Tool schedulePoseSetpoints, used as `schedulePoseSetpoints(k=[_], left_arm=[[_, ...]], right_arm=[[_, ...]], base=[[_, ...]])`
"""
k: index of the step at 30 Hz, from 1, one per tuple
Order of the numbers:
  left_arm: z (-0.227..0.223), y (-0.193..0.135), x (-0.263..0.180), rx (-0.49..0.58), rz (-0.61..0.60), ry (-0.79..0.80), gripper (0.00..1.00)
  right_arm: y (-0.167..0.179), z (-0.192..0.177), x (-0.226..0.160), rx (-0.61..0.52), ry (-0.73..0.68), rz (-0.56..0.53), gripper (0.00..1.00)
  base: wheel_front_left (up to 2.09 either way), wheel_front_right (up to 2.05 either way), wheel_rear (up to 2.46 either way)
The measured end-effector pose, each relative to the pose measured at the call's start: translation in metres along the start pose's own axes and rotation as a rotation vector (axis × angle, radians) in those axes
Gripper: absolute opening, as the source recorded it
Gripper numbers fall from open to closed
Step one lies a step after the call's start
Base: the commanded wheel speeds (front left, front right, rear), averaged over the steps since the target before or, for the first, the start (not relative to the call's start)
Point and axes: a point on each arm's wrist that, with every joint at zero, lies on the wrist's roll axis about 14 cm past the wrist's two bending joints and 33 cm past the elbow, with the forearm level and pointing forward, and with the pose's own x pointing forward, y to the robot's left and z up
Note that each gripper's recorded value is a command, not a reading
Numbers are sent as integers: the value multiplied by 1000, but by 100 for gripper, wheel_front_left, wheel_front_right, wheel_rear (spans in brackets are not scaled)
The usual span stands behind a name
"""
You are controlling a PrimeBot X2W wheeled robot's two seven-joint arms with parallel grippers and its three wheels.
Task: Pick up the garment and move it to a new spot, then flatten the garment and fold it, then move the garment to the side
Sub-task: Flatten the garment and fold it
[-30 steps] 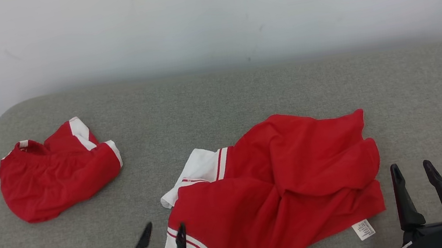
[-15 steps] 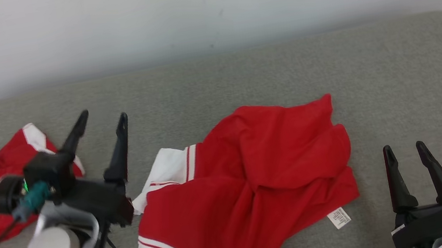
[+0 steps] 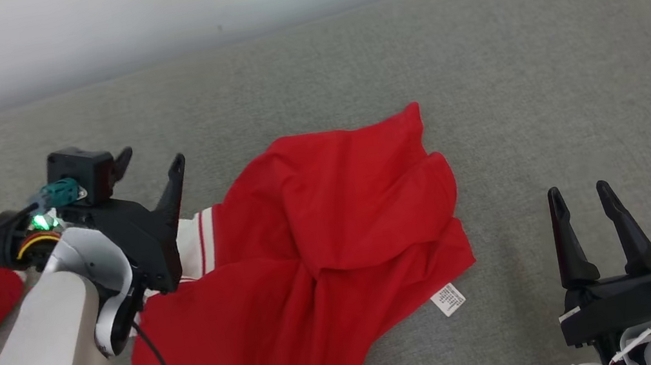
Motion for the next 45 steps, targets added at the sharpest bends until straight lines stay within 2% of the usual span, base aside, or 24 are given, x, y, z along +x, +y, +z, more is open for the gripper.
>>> schedulePoseSetpoints(k=[6, 11, 22, 25, 27, 28, 31, 34, 36, 38, 45], left_arm=[[-50, -18, 18, -5, -75, 175, 100], [-86, -26, 16, 7, -122, 327, 100], [-122, -27, 3, 18, -139, 486, 100], [-125, -30, 5, -33, -143, 495, 100], [-128, -32, 8, -44, -146, 506, 25], [-128, -33, 9, -50, -148, 508, 0], [-124, -35, 16, -30, -157, 492, 0], [-103, -33, 29, -10, -156, 404, 0], [-76, -27, 40, 5, -144, 322, 0], [-29, -16, 54, 39, -124, 194, 0], [63, 9, 73, 101, -68, -37, 0]], right_arm=[[-12, -7, -1, -8, 21, -40, 100], [-16, -7, 0, -13, 23, -50, 100], [-9, -5, 4, -18, 17, -31, 100], [-10, -4, 6, -20, 15, -32, 100], [-11, -5, 6, -21, 17, -33, 100], [-11, -6, 6, -22, 19, -34, 100], [-12, -8, 7, -22, 25, -36, 100], [-12, -9, 8, -22, 26, -38, 100], [-12, -9, 9, -21, 25, -39, 100], [-12, -9, 10, -21, 25, -37, 100], [-10, -9, 13, -24, 24, -30, 100]], base=[[0, 0, 0], [0, 0, 0], [0, 0, 0], [0, 0, 0], [0, 0, 0], [0, 0, 0], [0, 0, 0], [0, 0, 0], [0, 0, 0], [0, 0, 0], [0, 0, 0]])
